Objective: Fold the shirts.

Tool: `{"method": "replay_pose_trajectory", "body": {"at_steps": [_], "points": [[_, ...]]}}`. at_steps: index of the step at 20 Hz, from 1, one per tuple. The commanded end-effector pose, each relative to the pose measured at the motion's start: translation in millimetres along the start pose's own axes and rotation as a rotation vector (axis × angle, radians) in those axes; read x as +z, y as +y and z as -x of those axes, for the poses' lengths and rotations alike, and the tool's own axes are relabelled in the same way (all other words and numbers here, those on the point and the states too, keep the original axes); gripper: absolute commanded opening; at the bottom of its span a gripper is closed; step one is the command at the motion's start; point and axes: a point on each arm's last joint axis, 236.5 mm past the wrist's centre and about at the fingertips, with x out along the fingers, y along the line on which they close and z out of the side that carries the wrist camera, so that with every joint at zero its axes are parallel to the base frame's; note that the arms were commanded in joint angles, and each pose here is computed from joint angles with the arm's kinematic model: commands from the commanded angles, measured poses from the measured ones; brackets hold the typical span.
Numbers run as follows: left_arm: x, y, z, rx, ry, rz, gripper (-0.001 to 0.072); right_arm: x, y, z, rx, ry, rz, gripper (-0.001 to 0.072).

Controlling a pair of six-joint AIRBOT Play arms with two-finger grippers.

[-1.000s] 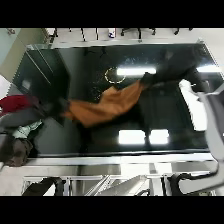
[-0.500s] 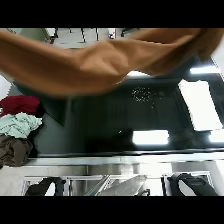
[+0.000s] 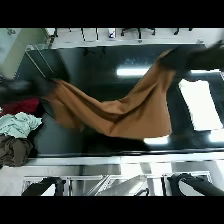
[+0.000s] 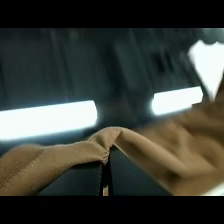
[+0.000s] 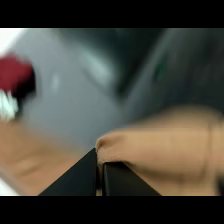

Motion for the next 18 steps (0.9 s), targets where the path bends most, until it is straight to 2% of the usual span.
{"method": "replay_pose_trajectory", "body": {"at_steps": [1, 4, 7, 8, 9, 10, 11, 12, 13, 15, 18], "points": [[-97.2, 70.3, -112.0, 0.089, 0.304, 0.076, 0.0022, -113.4, -93.5, -122.0, -0.052, 0.271, -0.292, 0.0025], [-140.2, 116.7, -164.5, 0.129, 0.424, 0.190, 0.0021, -158.2, -154.2, -179.5, -0.103, 0.336, -0.452, 0.0025], [-131.2, 136.5, -183.2, 0.121, 0.449, 0.231, 0.0022, -136.1, -176.8, -190.2, -0.122, 0.283, -0.454, 0.0026], [-118.2, 140.3, -184.5, 0.118, 0.437, 0.232, 0.0022, -118.9, -177.1, -184.4, -0.118, 0.254, -0.437, 0.0066], [-104.8, 140.7, -182.5, 0.109, 0.431, 0.227, 0.0022, -101.6, -174.9, -173.3, -0.104, 0.236, -0.421, 0.0294], [-92.4, 139.7, -178.1, 0.099, 0.428, 0.220, 0.0024, -90.6, -171.9, -159.2, -0.091, 0.238, -0.406, 0.0472], [-79.6, 137.8, -170.6, 0.087, 0.426, 0.212, 0.0185, -83.6, -169.0, -141.5, -0.084, 0.246, -0.392, 0.0509], [-69.3, 136.6, -162.9, 0.079, 0.423, 0.206, 0.0513, -80.9, -167.2, -121.7, -0.081, 0.254, -0.389, 0.0509], [-61.4, 135.5, -153.5, 0.072, 0.428, 0.210, 0.0655, -83.4, -168.6, -103.4, -0.092, 0.273, -0.386, 0.0509], [-68.0, 135.5, -136.8, 0.053, 0.489, 0.230, 0.0655, -107.4, -176.2, -70.6, -0.145, 0.349, -0.400, 0.0509], [-117.8, 145.1, -115.3, 0.061, 0.619, 0.313, 0.0655, -168.0, -188.3, -43.5, -0.221, 0.450, -0.484, 0.0509]]}}
